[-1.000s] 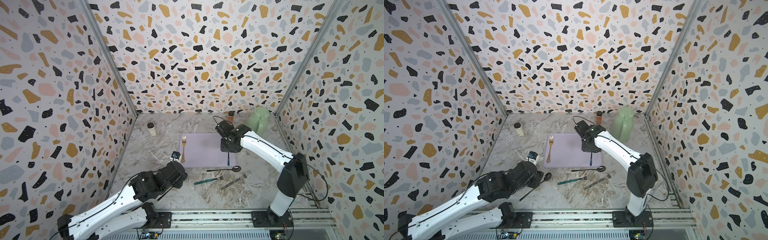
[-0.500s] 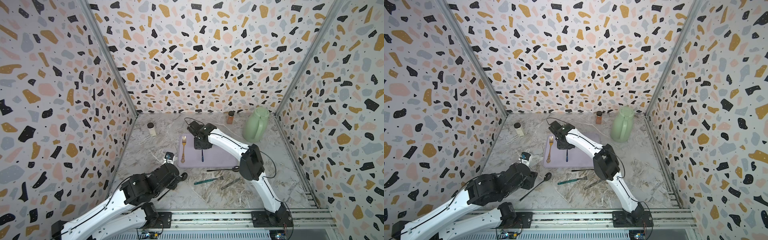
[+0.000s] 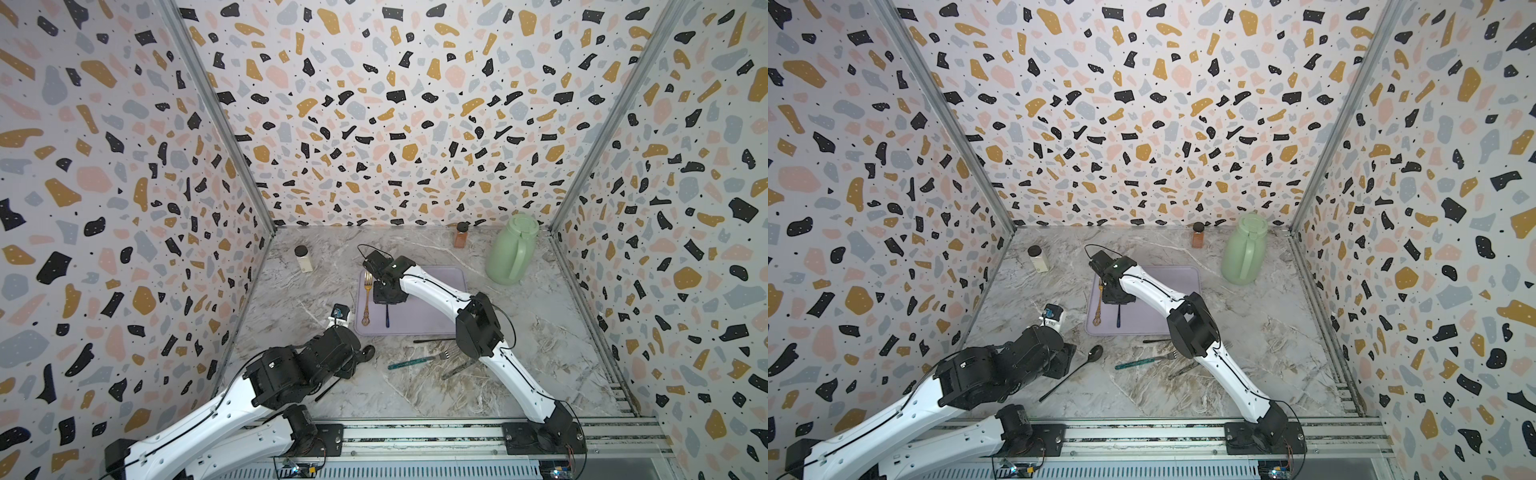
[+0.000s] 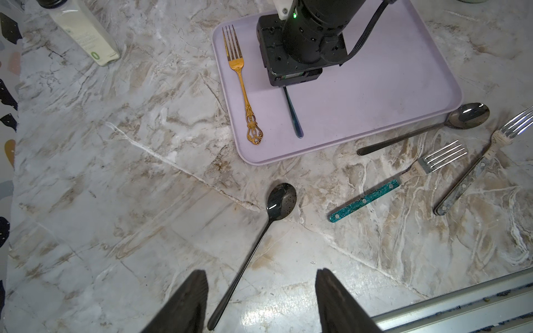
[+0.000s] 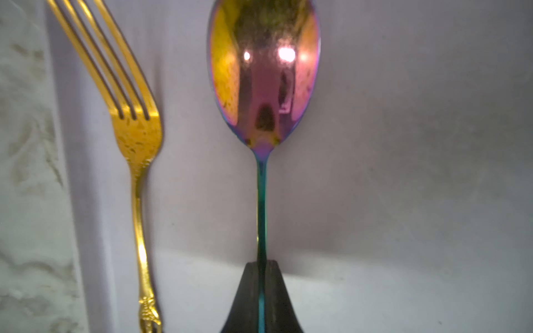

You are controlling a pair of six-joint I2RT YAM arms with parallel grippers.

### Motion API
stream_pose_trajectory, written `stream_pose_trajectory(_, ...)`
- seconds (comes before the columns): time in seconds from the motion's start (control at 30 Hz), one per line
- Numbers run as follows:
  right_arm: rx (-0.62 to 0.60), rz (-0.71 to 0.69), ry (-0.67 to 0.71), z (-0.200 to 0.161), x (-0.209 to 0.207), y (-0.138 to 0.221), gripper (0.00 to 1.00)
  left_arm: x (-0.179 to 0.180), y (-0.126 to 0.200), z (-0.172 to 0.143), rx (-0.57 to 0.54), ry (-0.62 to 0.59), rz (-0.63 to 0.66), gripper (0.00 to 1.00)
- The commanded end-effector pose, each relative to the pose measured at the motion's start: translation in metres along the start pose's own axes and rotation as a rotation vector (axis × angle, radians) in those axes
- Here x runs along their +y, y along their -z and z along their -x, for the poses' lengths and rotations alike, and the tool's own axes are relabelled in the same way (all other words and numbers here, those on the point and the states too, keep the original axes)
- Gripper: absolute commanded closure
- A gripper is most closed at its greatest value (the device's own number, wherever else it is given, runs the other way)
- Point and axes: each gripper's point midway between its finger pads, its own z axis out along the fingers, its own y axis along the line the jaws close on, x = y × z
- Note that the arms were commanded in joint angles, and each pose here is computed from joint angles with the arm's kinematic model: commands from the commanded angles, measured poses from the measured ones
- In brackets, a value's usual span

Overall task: Set the spoon and fork side by side
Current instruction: Place the spoon on the tray.

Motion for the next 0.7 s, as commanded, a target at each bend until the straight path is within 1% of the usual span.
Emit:
stream_pose_trajectory(0.0,-0.028,0.064,-0.031,0.011,0.014,0.007,0.96,0.002,0.004,0.008,-0.031,0.019,0.008,0.38)
stream_pose_trajectory(0.43,-0.015,0.106,-0.061,0.008,0.024,-0.013,0.94,0.0,0.002,0.009,-0.021,0.01,0.013,0.38)
stream_pose_trajectory(0.67,-0.011,0.118,-0.061,0.009,0.025,-0.005,0.89,-0.002,0.0,0.009,-0.014,0.007,0.013,0.38)
